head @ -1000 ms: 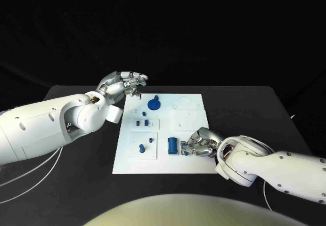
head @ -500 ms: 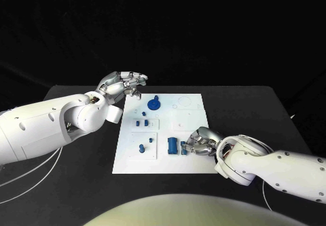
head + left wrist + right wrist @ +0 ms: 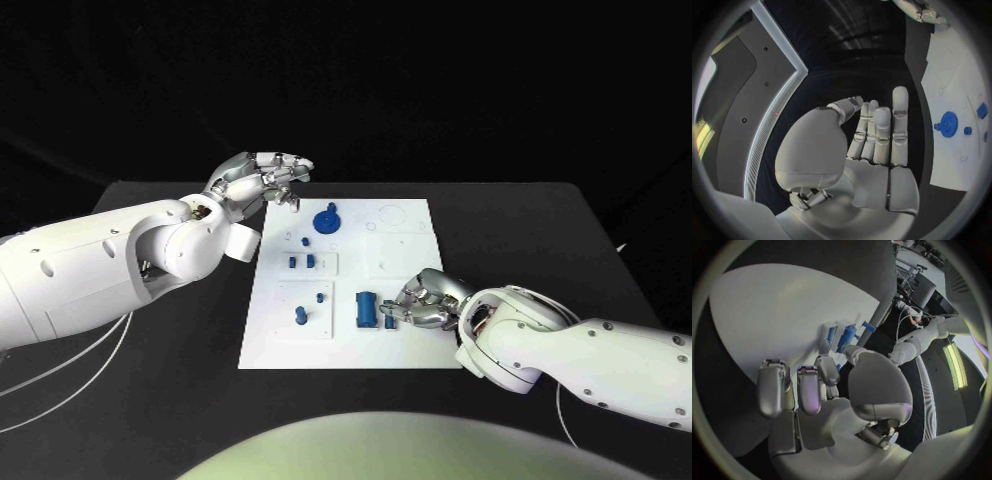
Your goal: Assemble the parts on the task board
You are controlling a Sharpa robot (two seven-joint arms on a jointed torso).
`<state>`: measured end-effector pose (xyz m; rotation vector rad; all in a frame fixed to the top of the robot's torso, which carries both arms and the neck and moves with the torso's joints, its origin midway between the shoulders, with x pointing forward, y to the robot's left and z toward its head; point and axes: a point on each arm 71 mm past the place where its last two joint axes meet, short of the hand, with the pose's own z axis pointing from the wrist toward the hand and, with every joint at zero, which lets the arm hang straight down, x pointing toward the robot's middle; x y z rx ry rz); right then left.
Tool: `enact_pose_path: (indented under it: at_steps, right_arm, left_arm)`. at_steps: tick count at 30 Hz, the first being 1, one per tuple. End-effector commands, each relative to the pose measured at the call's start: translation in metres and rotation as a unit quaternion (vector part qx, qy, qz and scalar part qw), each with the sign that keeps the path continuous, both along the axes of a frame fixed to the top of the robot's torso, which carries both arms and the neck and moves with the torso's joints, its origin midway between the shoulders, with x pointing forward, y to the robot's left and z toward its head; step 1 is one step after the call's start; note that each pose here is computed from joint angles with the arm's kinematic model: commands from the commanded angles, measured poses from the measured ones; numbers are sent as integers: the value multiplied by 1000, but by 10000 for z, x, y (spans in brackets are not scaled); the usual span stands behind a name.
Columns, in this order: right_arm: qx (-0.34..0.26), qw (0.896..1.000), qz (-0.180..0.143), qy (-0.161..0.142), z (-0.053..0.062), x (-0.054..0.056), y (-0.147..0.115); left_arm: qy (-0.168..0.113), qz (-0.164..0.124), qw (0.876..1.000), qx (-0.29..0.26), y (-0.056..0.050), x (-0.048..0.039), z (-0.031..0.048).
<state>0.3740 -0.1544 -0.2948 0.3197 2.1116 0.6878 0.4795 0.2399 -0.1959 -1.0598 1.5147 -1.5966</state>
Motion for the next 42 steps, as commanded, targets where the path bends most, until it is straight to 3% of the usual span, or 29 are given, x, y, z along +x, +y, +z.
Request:
enact_pose_path:
  at_steps: [1,11,15,22,31,35,42]
  right_arm:
    - [0,1000,10,-7,12,-10,0]
    - [32,999,6,-37,118,-5,-117]
    - [103,993,-5,-49,242,88,-212]
    - [236,970,-50,-38,362,384,-432]
    - [348,923,-153,-56,372,982,-880]
    - [369,911,-172,-66,364,1138,-1000]
    - [393,899,-178,-73,345,1264,-1000]
  left_arm:
    - [-3,-8,1000,-4,-22,-7,11]
    - [-3,-8,1000,-4,-12,-8,12]
    - [-5,-5,1000,-4,1,3,9]
    - [-6,2,1000,-7,25,35,-19]
    - [-5,40,999,-29,27,54,-149]
    - [-9,58,997,-40,7,104,-204]
    - [-8,103,993,-60,25,214,-313]
